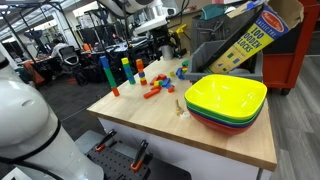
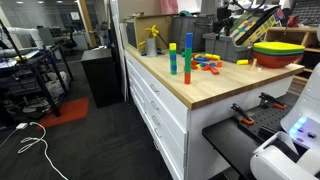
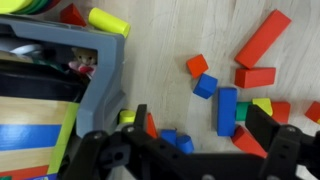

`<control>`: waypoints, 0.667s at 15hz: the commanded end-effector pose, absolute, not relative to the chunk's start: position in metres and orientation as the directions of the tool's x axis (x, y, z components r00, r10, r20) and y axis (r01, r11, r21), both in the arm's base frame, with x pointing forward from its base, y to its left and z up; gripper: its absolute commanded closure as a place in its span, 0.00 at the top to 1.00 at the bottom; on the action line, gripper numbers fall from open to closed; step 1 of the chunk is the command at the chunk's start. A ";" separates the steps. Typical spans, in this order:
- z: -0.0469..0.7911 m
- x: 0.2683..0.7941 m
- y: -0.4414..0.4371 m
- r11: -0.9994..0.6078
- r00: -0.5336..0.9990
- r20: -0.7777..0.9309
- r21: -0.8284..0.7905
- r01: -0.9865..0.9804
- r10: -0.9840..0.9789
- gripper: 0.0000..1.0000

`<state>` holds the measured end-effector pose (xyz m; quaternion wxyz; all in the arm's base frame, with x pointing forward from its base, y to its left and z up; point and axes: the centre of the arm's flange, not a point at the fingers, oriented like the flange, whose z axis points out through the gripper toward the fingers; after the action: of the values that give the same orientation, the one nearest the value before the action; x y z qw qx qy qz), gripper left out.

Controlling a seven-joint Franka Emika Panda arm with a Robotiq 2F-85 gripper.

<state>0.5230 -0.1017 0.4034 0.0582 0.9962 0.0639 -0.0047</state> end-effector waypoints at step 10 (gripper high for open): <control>0.487 0.382 -0.085 -0.998 0.997 -0.051 0.007 0.056 0.056 1.00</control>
<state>0.4159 -0.0944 0.4623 0.0249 0.9983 0.0404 -0.0341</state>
